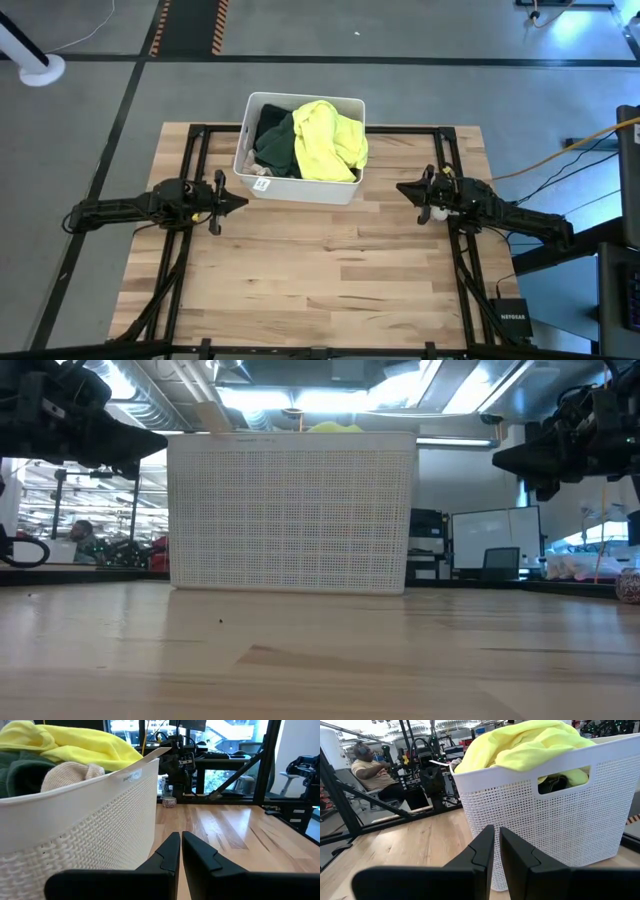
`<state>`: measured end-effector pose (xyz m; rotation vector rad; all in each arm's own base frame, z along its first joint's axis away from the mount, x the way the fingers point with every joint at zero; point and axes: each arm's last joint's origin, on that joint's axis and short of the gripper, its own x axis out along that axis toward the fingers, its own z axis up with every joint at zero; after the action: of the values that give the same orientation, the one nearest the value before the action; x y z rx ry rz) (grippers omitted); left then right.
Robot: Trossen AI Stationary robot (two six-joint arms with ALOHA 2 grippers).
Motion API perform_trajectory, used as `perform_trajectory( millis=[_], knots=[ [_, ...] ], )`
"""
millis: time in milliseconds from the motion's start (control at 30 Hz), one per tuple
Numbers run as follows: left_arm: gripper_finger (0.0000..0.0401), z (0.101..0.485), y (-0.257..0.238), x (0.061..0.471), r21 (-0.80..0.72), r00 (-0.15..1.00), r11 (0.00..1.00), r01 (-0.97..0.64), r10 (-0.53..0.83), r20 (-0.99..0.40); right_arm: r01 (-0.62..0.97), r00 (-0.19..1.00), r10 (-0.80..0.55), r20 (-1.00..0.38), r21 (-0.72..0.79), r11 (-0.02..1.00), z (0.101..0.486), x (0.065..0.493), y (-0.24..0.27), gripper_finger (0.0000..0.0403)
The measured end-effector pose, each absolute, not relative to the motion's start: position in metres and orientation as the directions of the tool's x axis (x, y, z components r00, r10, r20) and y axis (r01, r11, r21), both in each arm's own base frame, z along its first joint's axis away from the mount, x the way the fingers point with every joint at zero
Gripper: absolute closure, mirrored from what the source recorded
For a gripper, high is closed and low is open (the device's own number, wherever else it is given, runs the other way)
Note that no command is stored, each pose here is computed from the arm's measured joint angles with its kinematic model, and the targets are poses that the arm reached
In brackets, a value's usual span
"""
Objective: Sort clothes
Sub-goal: Return to Home Position
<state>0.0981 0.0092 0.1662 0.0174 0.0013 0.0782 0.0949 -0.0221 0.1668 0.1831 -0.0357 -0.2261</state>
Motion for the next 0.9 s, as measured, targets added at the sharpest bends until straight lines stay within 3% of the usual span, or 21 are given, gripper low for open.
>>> perform_trajectory(
  millis=[233,300,400,500,667,900],
  knots=[
    [0.0388,0.167,0.009,0.098,0.003,0.996,0.996,-0.084,0.084,0.003,0.219,0.974,-0.225,0.015,0.184,0.958,0.167,0.095,-0.022,0.0356],
    [0.0388,0.174,0.012,0.098,-0.254,0.979,0.954,-0.157,0.183,0.084,0.219,0.974,-0.225,0.014,0.184,0.958,0.167,0.095,-0.022,0.0356],
    [0.0388,0.188,0.017,0.093,-0.699,0.902,0.706,-0.117,0.37,0.222,0.219,0.974,-0.225,0.014,0.184,0.958,0.167,0.095,-0.022,0.0356],
    [0.0388,0.191,0.019,0.092,-0.868,0.864,0.496,-0.005,0.44,0.246,0.218,0.974,-0.225,0.014,0.184,0.958,0.167,0.095,-0.022,0.0356],
    [0.0388,0.186,0.02,0.093,-0.93,0.873,0.366,0.025,0.444,0.199,0.218,0.974,-0.225,0.014,0.183,0.958,0.167,0.095,-0.022,0.0356],
    [0.0388,0.182,0.02,0.094,-0.911,0.884,0.408,-0.052,0.443,0.148,0.218,0.974,-0.225,0.014,0.184,0.958,0.167,0.095,-0.022,0.0356]
  ],
)
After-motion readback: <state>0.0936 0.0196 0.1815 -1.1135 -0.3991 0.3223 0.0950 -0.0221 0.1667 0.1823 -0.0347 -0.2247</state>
